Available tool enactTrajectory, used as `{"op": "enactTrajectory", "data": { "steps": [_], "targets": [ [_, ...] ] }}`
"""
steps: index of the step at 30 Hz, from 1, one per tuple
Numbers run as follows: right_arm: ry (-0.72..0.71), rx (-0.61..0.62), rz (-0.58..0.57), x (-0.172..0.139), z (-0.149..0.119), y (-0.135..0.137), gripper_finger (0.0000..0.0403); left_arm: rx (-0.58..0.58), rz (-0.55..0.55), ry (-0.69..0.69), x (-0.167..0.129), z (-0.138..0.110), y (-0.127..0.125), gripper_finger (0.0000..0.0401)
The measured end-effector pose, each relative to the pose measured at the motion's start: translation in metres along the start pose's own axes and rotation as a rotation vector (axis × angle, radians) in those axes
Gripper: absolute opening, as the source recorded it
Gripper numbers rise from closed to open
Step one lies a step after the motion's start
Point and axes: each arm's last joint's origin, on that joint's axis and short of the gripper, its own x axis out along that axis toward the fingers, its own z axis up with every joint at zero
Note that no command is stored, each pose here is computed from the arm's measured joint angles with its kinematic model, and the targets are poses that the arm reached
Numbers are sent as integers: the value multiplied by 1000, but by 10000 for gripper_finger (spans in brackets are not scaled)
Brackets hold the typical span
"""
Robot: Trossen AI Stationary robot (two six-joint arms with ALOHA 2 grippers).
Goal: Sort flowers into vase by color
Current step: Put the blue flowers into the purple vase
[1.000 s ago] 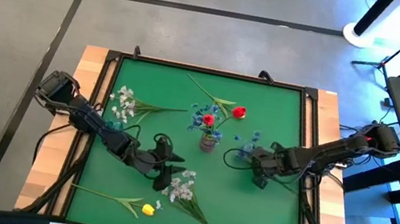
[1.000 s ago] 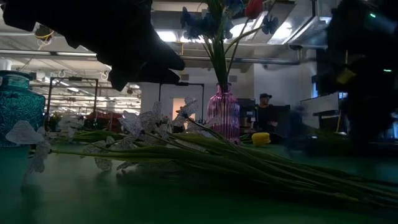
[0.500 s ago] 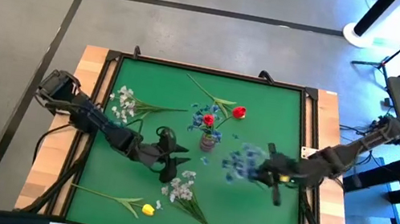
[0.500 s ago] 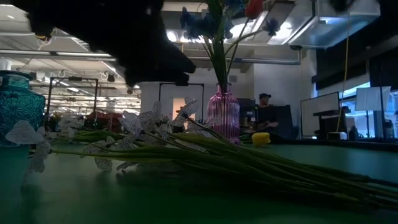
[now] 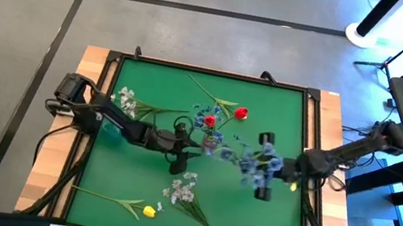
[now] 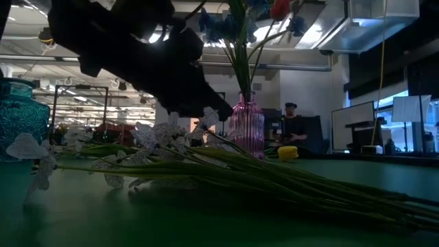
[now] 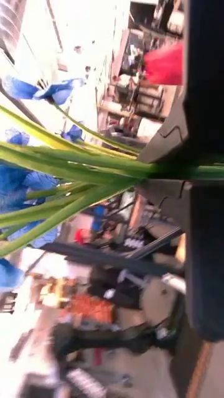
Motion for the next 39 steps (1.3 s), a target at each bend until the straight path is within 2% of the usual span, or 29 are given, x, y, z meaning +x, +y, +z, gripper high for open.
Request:
{"op": "enactTrajectory", "data": {
  "steps": [4,10,14,19,23,34,39],
  "targets": [
    [-1,-72,-39,7,-35,-2,7,33,22,68,-10,1,-1,151],
    [-101,-98,-167,8,-60,-13,10,61,56,107,-27,16,9,151],
    [-63,-72,-209,11,-78,-24,8,60,28,117,-23,22,27,151],
    [-51,-46,-241,12,-87,-33,11,99,6,66,-17,31,46,151],
    [-41,-45,-266,12,-88,-33,9,113,-79,12,-15,38,54,151],
    [200,53,-369,11,-113,-43,15,129,-110,-2,-14,42,68,151],
    [290,40,-375,9,-122,-45,16,152,-111,34,-16,41,68,151]
  ]
}}
